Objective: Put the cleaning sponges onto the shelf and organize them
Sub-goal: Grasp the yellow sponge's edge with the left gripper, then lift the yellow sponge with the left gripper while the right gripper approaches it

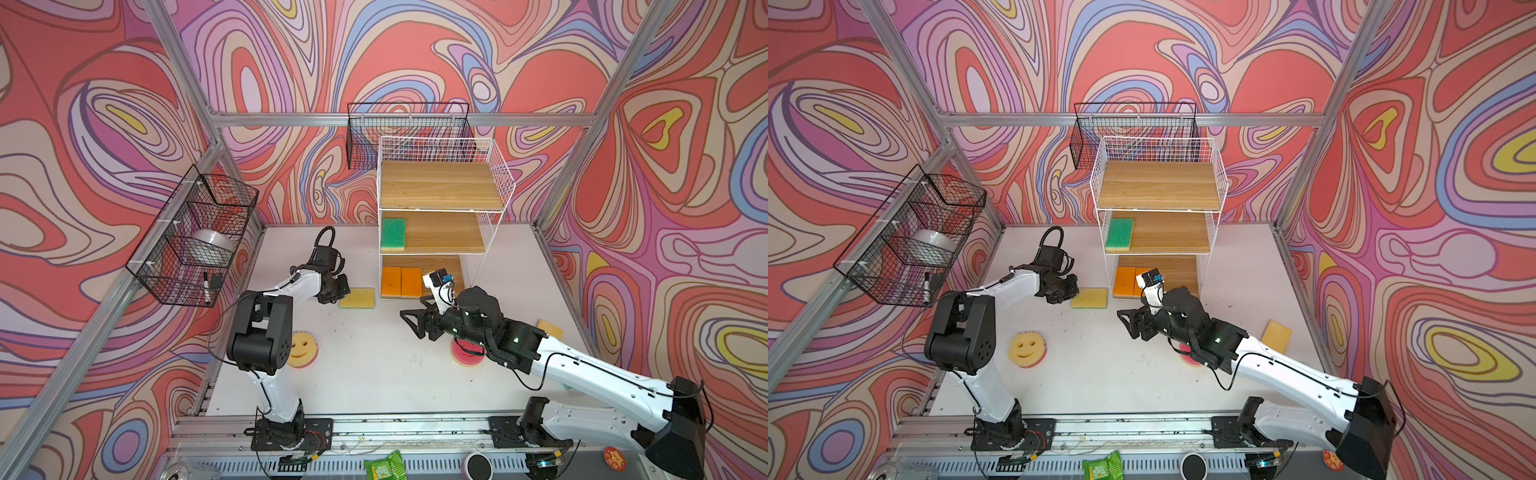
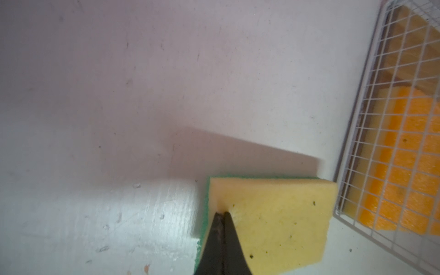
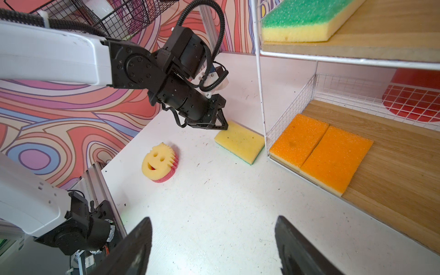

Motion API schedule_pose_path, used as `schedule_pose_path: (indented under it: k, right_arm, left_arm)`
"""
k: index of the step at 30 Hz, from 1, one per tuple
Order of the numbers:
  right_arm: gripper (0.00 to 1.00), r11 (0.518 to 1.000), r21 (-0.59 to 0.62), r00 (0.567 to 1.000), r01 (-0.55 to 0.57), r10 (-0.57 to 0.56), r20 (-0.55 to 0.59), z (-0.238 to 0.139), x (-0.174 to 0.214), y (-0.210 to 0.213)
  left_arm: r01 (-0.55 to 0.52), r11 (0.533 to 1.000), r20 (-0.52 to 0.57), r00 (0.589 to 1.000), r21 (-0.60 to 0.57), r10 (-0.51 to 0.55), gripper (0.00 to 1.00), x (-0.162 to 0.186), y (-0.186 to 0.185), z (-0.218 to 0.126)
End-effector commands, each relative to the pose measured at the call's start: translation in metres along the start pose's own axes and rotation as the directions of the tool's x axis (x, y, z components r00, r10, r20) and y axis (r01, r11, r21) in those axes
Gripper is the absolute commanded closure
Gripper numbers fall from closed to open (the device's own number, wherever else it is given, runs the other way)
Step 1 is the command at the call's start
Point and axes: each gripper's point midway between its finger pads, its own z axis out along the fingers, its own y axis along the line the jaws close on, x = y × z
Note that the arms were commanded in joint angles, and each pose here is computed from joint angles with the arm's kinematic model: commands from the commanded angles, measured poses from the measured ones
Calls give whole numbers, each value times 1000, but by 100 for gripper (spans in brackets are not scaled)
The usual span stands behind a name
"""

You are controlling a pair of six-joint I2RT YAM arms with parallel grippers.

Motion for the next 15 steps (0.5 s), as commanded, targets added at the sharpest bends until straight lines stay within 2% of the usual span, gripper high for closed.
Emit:
schedule_pose_path:
  k: [1, 7, 10, 15]
  right_arm:
    - [14, 1000, -10, 1000, -5, 5, -17, -4, 3, 2]
    - [4, 1000, -26, 997, -11, 9, -82, 7, 18, 4]
    - [2, 999, -19, 995, -46, 44, -92, 14, 24, 0]
    - [3, 975, -89, 977, -202, 194, -89, 23, 23, -14]
  left_arm:
    - [18, 1000, 12, 1000, 22, -18, 100, 4, -3, -25]
    - [16, 996, -32, 999, 83, -13, 100, 23, -12, -57]
    - [13, 992, -3, 1000, 125, -13, 100, 29, -16, -79]
    - [27, 974, 31, 999, 227, -35, 100, 44, -26, -109]
